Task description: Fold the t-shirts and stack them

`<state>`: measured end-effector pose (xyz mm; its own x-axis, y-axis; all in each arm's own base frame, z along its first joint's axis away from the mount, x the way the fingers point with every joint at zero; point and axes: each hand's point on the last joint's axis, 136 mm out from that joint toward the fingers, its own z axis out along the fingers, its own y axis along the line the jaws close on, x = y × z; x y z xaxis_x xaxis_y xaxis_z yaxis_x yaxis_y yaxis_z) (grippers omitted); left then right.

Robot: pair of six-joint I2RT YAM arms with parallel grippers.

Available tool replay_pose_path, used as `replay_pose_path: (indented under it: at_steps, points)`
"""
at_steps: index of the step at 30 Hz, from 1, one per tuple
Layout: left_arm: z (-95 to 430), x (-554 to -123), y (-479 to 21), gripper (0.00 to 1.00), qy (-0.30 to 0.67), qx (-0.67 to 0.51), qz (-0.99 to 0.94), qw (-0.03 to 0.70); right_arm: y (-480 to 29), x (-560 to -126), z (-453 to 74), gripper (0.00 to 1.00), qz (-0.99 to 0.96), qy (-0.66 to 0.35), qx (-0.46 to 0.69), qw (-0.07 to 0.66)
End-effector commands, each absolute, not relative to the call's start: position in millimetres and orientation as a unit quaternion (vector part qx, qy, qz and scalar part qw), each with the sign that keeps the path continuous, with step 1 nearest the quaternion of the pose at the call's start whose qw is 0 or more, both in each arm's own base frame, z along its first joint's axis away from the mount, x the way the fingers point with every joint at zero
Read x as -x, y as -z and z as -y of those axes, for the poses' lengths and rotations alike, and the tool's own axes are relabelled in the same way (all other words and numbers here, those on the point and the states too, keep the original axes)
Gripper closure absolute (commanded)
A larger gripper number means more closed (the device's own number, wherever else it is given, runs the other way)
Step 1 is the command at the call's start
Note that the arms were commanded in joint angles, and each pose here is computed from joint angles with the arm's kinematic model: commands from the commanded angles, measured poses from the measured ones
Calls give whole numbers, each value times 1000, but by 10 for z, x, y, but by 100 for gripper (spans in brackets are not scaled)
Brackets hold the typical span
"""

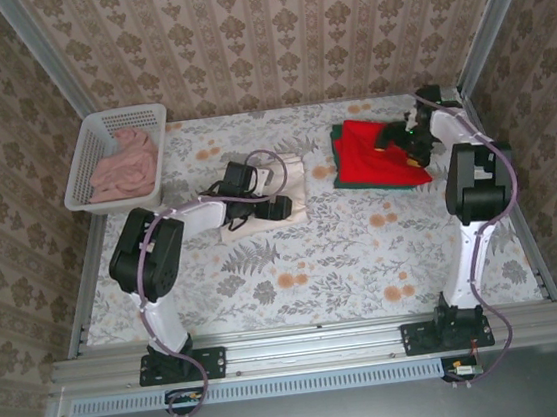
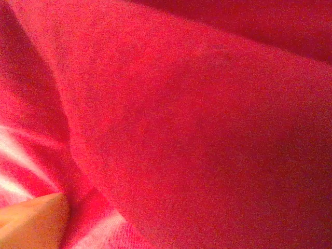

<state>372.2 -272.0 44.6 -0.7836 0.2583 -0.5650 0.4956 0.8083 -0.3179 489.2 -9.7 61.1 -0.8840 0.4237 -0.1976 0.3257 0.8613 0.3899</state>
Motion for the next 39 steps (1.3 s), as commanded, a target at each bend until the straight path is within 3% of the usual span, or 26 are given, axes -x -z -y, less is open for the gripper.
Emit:
replay_pose_path:
  at_steps: [1,11,16,18,20,24,31,35,39]
  points:
    - [2502,-3602,-271,0,219,-176,-934,219,-542,-4757,-201,0,-964,-158,-186,108]
    - [2483,-3615,-356,0,231,-172,-931,224,-718,-4862,-464,0,-980,-110,-123,108]
    - [2436,-3610,-552,0,226,-171,-928,243,-1327,-4923,-209,1,-969,-52,-148,189]
    - [2420,-3608,-648,0,224,-170,-926,252,-1469,-4981,-42,8,-963,-17,-163,212]
    - [2403,-3611,-740,0,222,-171,-923,262,-1492,-5055,41,21,-962,1,-166,217]
    - [2351,-3588,-845,0,213,-171,-923,271,-1302,-5245,28,41,-964,1,-159,212]
    - [2254,-3468,-907,0,204,-172,-924,275,-1045,-5575,206,64,-959,11,-183,215]
    - [2152,-3380,-906,0,192,-167,-925,281,-1039,-5769,311,66,-949,-2,-202,243]
    - [2092,-3322,-890,0,186,-163,-927,282,-973,-5932,221,61,-943,-43,-204,260]
